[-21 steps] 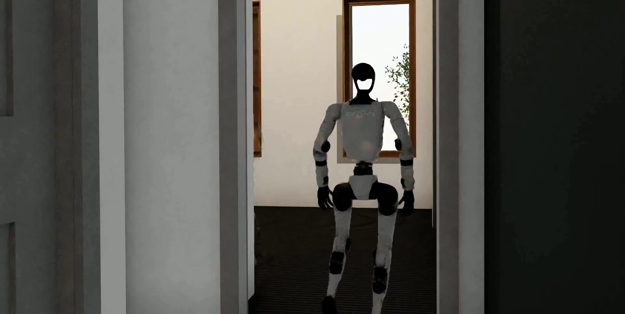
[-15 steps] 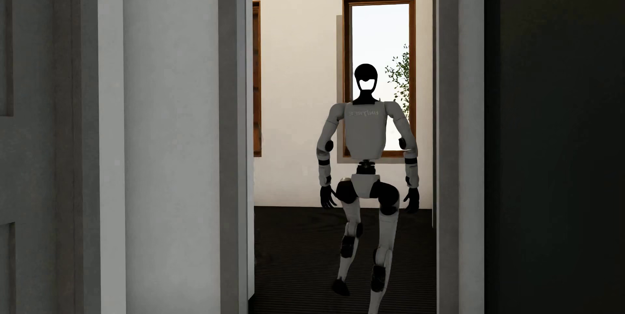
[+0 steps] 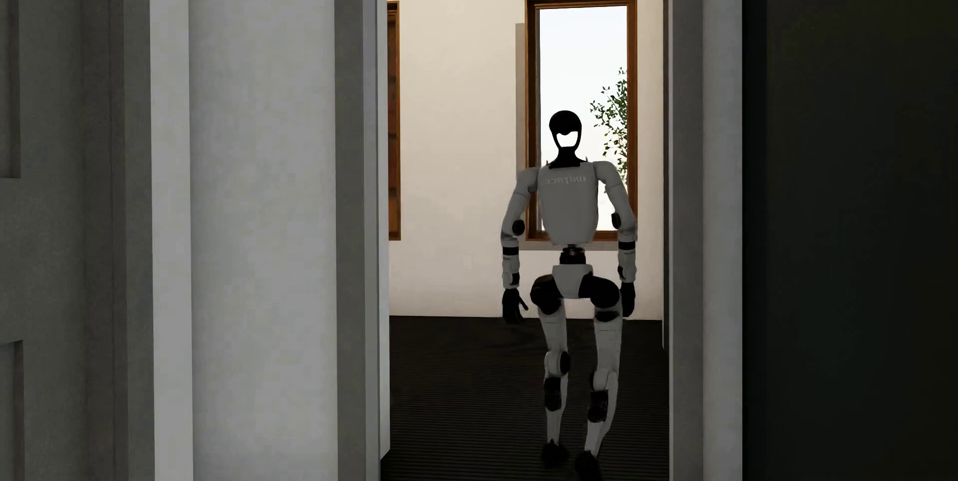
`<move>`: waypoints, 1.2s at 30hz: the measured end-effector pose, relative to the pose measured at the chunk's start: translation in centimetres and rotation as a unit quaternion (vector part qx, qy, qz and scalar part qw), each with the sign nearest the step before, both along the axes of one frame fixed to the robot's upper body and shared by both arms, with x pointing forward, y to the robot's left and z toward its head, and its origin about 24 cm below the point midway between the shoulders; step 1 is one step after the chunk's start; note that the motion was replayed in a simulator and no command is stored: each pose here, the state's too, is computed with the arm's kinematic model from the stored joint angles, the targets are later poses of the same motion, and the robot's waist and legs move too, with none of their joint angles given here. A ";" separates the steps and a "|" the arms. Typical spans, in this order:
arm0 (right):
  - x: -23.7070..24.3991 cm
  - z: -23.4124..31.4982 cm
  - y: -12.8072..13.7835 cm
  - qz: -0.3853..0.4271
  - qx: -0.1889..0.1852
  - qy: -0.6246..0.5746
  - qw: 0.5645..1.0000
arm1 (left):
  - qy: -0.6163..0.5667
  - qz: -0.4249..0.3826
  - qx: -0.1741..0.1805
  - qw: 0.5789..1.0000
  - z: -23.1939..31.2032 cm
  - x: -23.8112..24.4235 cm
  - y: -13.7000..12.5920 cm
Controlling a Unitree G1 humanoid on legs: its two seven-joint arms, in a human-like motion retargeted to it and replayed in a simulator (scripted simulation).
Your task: Walk around the corner
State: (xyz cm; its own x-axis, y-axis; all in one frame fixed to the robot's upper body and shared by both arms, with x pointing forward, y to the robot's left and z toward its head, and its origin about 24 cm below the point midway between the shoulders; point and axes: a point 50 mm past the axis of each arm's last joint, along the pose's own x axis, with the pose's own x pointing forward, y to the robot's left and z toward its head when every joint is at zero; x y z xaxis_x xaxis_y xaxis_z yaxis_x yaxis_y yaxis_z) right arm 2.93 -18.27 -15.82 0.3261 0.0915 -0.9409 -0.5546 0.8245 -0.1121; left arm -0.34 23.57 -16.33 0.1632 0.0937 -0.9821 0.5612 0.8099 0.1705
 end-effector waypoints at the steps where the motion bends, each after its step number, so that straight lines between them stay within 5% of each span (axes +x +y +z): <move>1: -0.7 -0.1 0.1 -0.021 0.002 0.007 1.000 | -0.045 0.049 0.009 0.998 0.5 2.0 1.1; 5: 1.0 0.6 -1.4 0.022 -0.014 -0.018 1.000 | -0.212 0.038 -0.047 0.975 3.3 10.3 -0.6; 11: 3.7 1.9 -7.0 -0.054 -0.082 -0.059 0.993 | -0.335 0.014 -0.098 0.937 7.0 16.4 -3.0; 15: 3.1 1.7 -6.5 -0.039 -0.078 -0.049 0.995 | -0.271 0.009 -0.082 0.959 4.9 13.5 -2.6; 23: -3.6 -0.4 -2.2 -0.007 -0.039 0.063 0.997 | 0.013 0.089 0.042 0.995 0.7 -2.3 2.8; 27: -3.6 0.0 -2.2 0.008 -0.032 0.051 0.998 | -0.008 0.071 0.027 0.997 0.8 -1.5 2.3; 36: -0.6 1.3 -9.4 -0.015 -0.133 0.030 0.991 | -0.125 0.076 -0.029 0.989 1.4 5.1 -0.3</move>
State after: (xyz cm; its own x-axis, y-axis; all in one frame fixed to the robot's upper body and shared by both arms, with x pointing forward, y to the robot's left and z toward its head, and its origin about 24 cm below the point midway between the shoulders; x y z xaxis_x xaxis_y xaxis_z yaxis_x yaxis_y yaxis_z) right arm 2.30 -27.66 -14.52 0.2671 -0.1709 -0.9484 -0.5428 0.7865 -0.2946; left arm 4.72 23.24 -14.97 0.3900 0.0808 -0.9172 0.3790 0.8938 0.2399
